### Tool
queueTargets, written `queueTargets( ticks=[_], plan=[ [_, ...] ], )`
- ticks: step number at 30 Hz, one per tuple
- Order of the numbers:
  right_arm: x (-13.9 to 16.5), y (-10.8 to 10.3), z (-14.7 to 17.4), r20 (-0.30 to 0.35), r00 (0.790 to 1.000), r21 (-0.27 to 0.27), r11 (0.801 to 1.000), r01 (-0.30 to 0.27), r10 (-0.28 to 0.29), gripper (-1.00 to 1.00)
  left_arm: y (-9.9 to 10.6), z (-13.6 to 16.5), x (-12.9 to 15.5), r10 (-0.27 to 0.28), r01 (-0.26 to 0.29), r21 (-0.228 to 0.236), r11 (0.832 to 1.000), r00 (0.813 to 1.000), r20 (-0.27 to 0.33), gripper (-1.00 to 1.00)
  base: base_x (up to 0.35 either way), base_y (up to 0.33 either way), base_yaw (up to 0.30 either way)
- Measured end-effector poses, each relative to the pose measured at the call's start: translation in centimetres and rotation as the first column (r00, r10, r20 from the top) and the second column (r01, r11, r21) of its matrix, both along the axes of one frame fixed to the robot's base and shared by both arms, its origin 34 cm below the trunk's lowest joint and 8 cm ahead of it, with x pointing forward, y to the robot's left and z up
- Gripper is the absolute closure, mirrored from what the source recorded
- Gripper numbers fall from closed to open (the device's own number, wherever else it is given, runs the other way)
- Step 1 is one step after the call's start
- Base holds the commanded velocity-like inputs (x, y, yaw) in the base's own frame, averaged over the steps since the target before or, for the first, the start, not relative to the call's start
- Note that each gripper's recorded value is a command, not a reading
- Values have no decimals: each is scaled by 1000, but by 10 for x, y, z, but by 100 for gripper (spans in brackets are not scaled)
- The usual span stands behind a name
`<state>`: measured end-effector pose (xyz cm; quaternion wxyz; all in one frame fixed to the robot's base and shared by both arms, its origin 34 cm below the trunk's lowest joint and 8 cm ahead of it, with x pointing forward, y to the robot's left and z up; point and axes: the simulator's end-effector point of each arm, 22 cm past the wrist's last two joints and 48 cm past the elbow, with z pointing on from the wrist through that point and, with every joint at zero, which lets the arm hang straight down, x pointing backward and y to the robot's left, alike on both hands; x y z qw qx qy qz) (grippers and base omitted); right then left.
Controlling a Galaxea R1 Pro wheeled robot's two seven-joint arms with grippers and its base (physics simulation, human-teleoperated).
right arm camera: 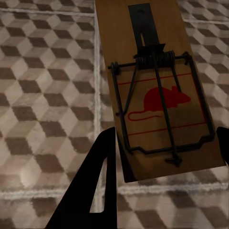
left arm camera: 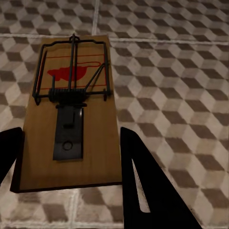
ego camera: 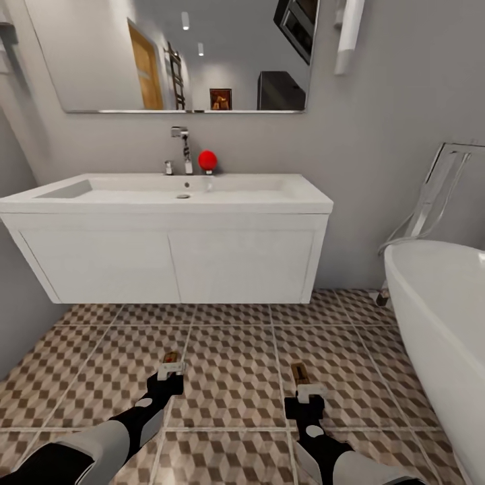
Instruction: Take the four mousetraps from the cabinet in the bathroom and place them on the bathroom floor. Make sure all four end up on the same floor surface, and ensure that at least two of them are either under or directly next to the same bathroom sink.
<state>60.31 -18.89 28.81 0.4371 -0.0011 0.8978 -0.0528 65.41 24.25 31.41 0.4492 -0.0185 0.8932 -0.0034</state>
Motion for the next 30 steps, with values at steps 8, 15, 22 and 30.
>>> queueTargets(
  ticks=[8, 15, 22, 30],
  plan=[
    [0, -1, 0, -1, 1000, -1, 1000, 0, 0, 100, -1, -1, 0, -2, 2, -6, 1000, 1000, -3, 100, 52, 0, 0],
    [-2, 2, -3, -14, 1000, 1, 1000, -4, 4, 100, -7, -12, -10, -13, 12, -15, 1000, 998, -62, 100, 1, 0, 0],
    [-25, 1, -27, -176, 984, -26, 999, -22, 17, 100, -11, -15, -13, -9, 8, -16, 1000, 997, -81, 100, 0, 0, 0],
    [-32, -1, -33, -230, 973, -37, 999, -29, 19, 100, -14, -15, -13, -9, 7, -20, 1000, 997, -81, 100, 0, 0, 0]
  ],
)
